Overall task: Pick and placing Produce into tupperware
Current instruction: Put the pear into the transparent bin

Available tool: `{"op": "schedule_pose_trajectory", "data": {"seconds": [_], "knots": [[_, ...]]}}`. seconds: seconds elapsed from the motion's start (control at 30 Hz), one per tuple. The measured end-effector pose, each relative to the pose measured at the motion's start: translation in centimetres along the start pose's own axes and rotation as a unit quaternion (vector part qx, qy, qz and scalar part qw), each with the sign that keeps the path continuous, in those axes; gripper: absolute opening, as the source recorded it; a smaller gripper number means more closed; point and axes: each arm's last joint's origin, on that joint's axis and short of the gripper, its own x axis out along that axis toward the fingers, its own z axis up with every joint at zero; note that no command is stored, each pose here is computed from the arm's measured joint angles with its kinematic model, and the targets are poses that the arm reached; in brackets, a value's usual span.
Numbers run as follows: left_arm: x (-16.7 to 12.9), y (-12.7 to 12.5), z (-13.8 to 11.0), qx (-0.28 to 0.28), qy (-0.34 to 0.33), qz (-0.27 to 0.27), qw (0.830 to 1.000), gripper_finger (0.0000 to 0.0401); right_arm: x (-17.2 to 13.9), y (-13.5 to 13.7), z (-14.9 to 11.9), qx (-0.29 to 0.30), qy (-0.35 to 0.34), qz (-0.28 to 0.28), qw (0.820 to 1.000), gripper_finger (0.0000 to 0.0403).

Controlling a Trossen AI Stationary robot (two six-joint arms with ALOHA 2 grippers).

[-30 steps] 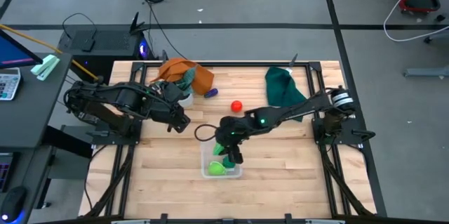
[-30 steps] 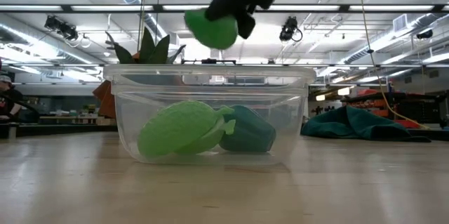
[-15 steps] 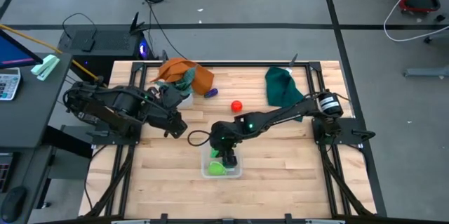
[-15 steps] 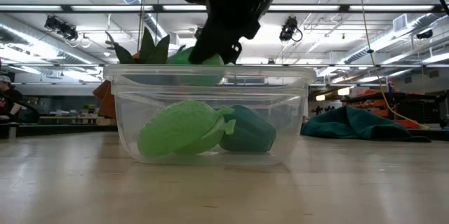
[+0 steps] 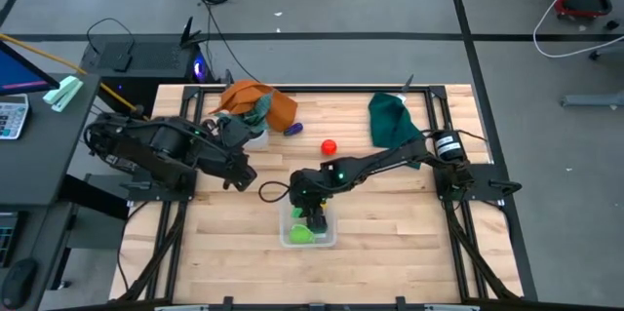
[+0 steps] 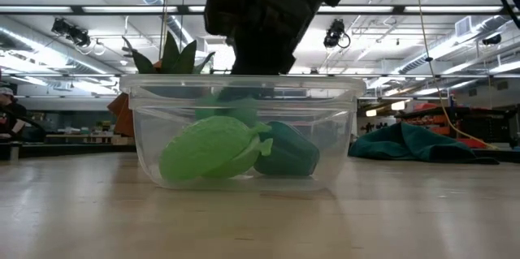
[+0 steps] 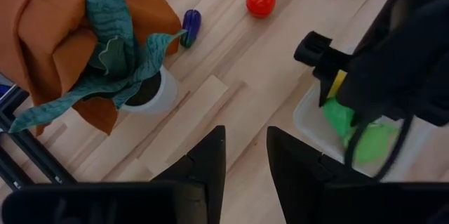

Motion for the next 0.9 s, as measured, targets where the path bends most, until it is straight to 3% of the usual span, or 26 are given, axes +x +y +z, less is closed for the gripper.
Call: {"op": "schedule_pose_trajectory", "data": {"seconds": [0.5,0.7,0.9], "knots": [[-0.91,0.94,-0.03,-0.010,-0.013,-0.009,1.000,0.0108,0.28,-0.32,-0.06,-0.013,0.002,0.012,1.000,0.0178],[-0.92,0.96,-0.03,-0.009,-0.013,-0.009,1.000,0.0108,0.26,-0.32,-0.33,-0.108,0.014,0.016,0.994,0.0180],[-0.91,0.96,-0.04,-0.009,-0.013,-0.009,1.000,0.0107,0.31,-0.09,-0.51,-0.233,0.021,0.015,0.972,0.0179]]}}
